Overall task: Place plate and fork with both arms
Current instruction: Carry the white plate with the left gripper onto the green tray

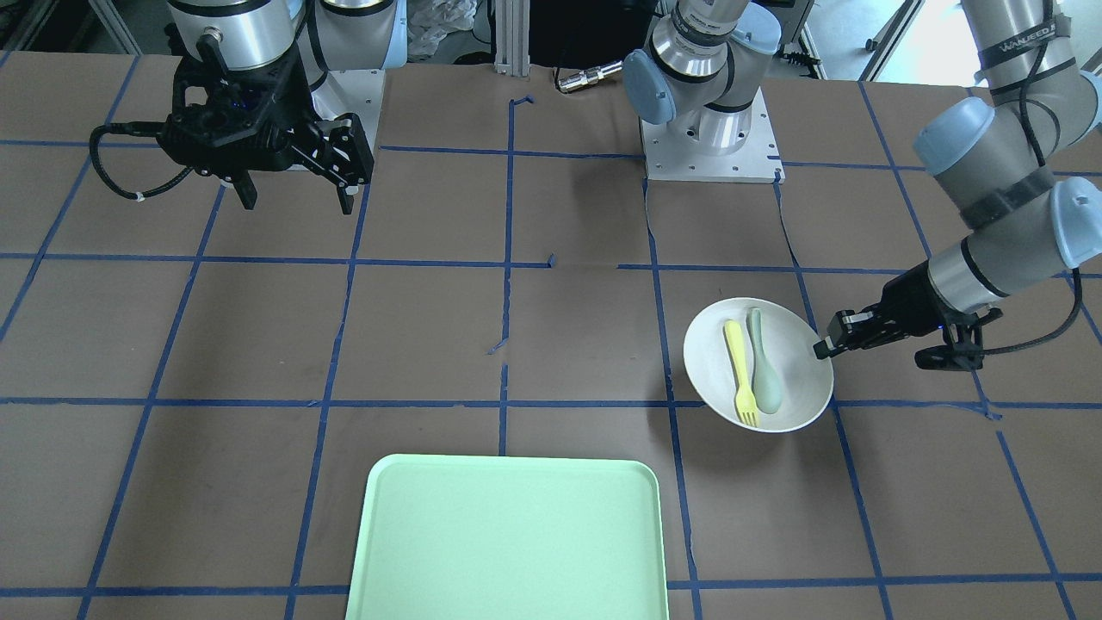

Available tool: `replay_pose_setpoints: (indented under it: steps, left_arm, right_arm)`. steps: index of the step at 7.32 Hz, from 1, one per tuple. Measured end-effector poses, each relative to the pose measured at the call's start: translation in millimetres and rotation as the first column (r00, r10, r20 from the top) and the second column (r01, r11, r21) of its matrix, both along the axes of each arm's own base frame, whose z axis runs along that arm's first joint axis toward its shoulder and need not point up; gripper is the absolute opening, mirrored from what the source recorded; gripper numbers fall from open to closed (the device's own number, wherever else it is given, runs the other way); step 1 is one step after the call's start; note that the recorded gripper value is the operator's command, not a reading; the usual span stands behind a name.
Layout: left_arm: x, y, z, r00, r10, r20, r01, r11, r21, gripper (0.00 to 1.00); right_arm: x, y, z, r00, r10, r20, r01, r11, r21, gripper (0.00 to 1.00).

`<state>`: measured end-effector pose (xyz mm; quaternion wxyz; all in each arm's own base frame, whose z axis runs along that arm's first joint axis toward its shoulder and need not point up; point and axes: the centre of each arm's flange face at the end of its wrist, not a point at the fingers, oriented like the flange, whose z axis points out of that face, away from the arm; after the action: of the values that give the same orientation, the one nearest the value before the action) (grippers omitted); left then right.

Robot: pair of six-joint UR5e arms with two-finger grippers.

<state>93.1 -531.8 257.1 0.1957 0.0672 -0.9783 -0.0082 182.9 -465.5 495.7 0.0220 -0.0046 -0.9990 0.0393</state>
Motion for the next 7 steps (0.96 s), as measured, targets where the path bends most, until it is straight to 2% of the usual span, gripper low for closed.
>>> replay_pose_setpoints:
  steps: [2, 3, 7]
  left_arm:
    - [-67, -51, 14, 1.0, -0.022, 0.014, 0.023, 0.999, -0.031, 0.0]
    - [-92, -74, 16, 1.0, -0.021, -0.004, 0.021, 0.999, -0.041, 0.0]
    - [-191, -165, 4, 0.999, -0.026, -0.024, 0.025, 0.999, -0.042, 0.0]
  right_arm:
    - [0, 0, 0, 1.0, 0.0, -0.001, 0.0, 1.0, -0.001, 1.0]
    - [0, 0, 0, 1.0, 0.001, 0.0, -0.001, 1.0, 0.0, 1.0]
    - [0, 0, -2, 1.0, 0.0, 0.002, 0.0, 1.0, 0.005, 1.0]
